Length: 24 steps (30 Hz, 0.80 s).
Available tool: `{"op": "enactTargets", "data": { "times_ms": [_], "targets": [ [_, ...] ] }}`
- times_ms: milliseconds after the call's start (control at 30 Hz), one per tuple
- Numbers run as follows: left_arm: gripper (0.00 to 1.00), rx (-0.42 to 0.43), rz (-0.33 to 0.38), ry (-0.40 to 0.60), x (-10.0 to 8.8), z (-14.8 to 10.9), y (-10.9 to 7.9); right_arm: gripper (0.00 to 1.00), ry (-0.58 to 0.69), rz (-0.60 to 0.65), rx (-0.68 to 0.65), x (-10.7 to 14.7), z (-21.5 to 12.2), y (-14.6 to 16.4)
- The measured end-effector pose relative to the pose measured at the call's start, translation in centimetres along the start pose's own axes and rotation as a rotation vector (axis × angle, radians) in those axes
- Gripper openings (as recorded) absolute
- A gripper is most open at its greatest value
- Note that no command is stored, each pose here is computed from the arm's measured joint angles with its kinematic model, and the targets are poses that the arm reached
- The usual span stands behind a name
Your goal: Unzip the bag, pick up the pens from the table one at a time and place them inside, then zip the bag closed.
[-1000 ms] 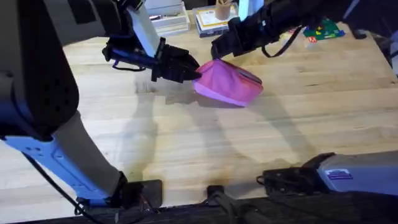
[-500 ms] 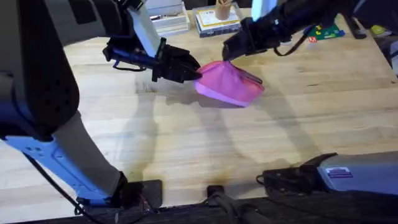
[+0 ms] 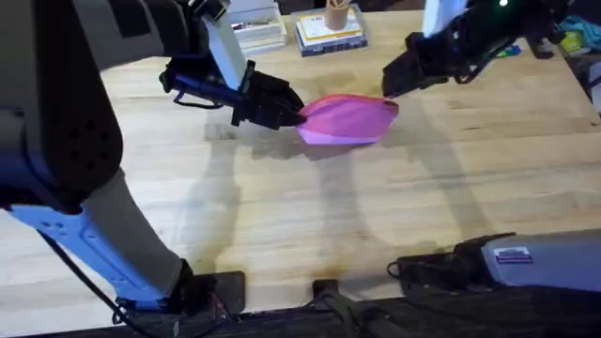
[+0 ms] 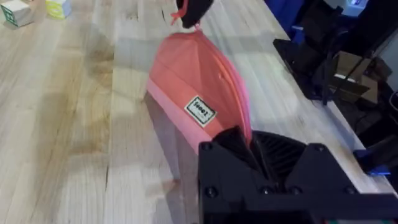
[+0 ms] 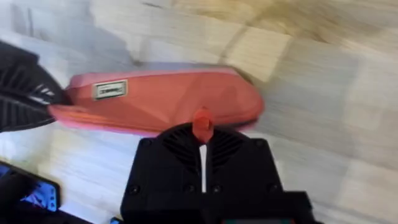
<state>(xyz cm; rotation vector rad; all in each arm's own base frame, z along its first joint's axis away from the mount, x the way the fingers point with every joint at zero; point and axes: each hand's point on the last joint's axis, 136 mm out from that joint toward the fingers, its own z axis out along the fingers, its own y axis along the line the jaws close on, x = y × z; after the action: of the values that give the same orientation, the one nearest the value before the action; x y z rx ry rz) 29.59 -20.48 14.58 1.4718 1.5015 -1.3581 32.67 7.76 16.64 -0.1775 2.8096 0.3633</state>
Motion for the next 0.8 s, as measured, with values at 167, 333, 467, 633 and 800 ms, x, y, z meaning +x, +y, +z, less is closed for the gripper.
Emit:
{"op": "enactTargets", "data": {
  "times_ms": [167,333,467,633,800],
  "targets": [
    [0.045,0.002,-0.001,0.020,0.3,0.0,0.0,0.034,-0.005,0.086,0.063,0.1,-0.6,-3.6],
    [0.045,0.003,-0.005,0.026,0.6,0.0,-0.1,0.034,0.025,0.166,0.090,0.9,-0.1,-6.4],
    [0.045,0.005,-0.003,0.033,0.7,0.0,-0.1,0.034,0.083,0.219,0.074,2.1,1.5,-7.5],
    [0.045,0.014,-0.001,0.053,1.0,0.3,-0.3,0.034,0.154,0.285,0.045,4.4,3.2,-8.5],
    [0.045,0.018,-0.007,0.070,1.4,0.3,-0.4,0.034,0.201,0.337,0.034,6.5,4.6,-9.4]
  ]
}}
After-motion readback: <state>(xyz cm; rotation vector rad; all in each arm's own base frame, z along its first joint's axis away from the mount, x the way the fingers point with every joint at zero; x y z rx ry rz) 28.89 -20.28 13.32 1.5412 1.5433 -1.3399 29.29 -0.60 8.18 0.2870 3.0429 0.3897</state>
